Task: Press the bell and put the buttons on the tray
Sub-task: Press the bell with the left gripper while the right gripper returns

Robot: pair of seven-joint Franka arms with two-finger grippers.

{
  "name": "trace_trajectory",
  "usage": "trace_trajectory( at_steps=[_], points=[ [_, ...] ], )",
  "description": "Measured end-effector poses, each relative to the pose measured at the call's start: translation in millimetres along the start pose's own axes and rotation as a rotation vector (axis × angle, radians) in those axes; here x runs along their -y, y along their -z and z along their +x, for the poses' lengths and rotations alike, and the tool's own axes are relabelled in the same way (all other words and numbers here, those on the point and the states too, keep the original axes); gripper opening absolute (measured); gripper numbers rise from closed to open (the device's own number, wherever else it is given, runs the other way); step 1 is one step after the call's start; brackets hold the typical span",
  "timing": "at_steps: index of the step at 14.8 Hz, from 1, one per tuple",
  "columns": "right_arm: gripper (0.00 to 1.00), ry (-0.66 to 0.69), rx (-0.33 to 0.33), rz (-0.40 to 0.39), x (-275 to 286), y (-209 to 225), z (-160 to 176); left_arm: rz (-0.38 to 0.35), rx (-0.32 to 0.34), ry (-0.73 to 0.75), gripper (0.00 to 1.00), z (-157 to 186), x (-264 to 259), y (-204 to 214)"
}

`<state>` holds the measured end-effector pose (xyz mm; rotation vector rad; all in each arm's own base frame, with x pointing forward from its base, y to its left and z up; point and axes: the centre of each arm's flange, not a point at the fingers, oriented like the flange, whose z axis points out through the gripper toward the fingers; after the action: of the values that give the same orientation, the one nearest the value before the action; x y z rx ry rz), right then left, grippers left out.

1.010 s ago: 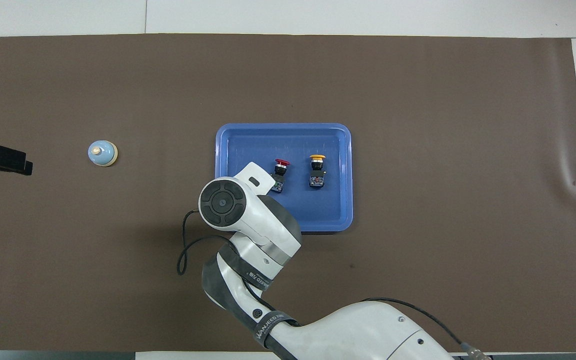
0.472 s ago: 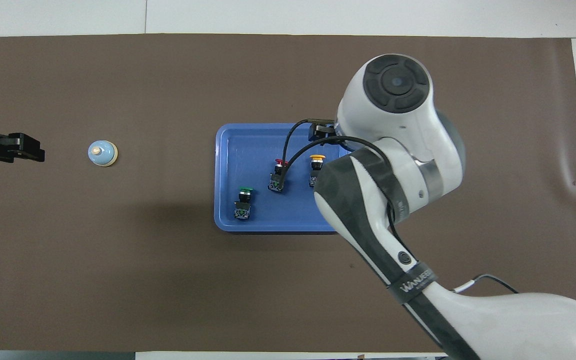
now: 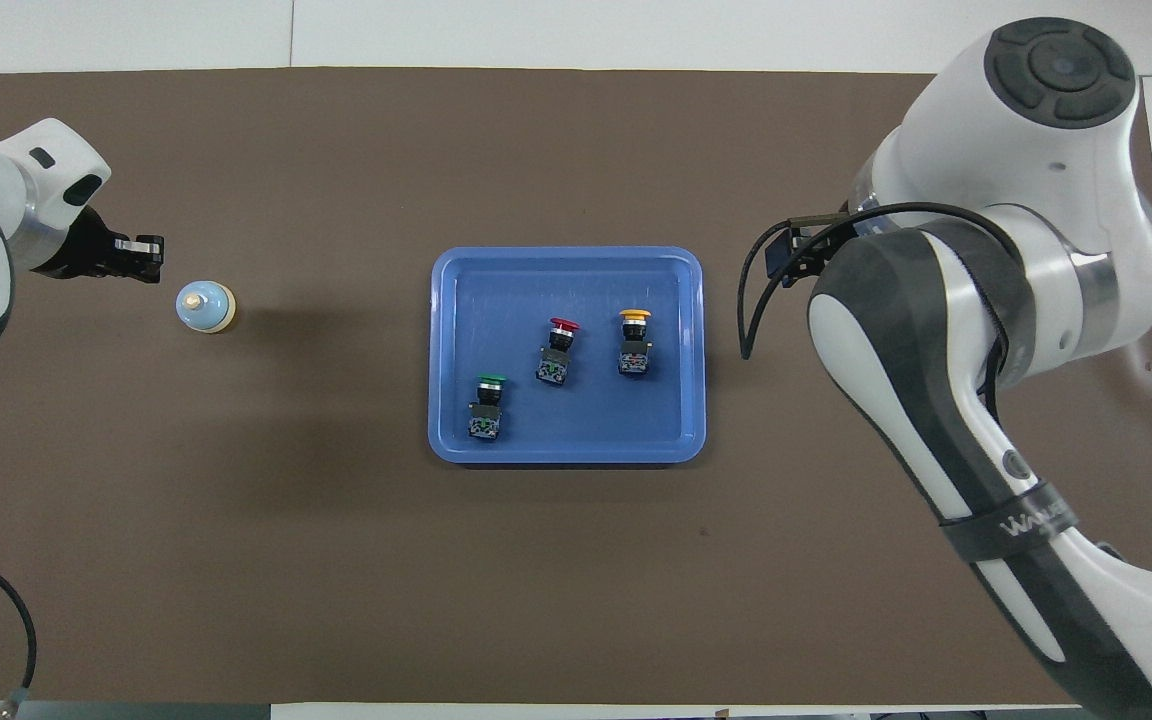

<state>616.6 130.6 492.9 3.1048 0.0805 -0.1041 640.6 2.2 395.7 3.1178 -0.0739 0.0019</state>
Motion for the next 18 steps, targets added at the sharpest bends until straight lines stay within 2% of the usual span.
trace_trajectory(
  at_steps=[5, 8, 12, 18],
  points=[
    [1.00, 0.032, 0.029, 0.002, -52, 38, -24, -0.001, 0.018, 0.003, 0.01, 1, 0, -18],
    [1.00, 0.007, 0.046, 0.035, -95, 85, -61, -0.002, 0.032, 0.005, 0.01, -4, 0, -30],
    [1.00, -0.012, 0.052, 0.044, -115, 122, -99, -0.002, 0.035, 0.006, 0.01, -4, 0, -31],
    [1.00, -0.022, 0.015, 0.043, -120, 120, -93, -0.002, 0.040, 0.008, 0.01, -8, 0, -38]
  ],
)
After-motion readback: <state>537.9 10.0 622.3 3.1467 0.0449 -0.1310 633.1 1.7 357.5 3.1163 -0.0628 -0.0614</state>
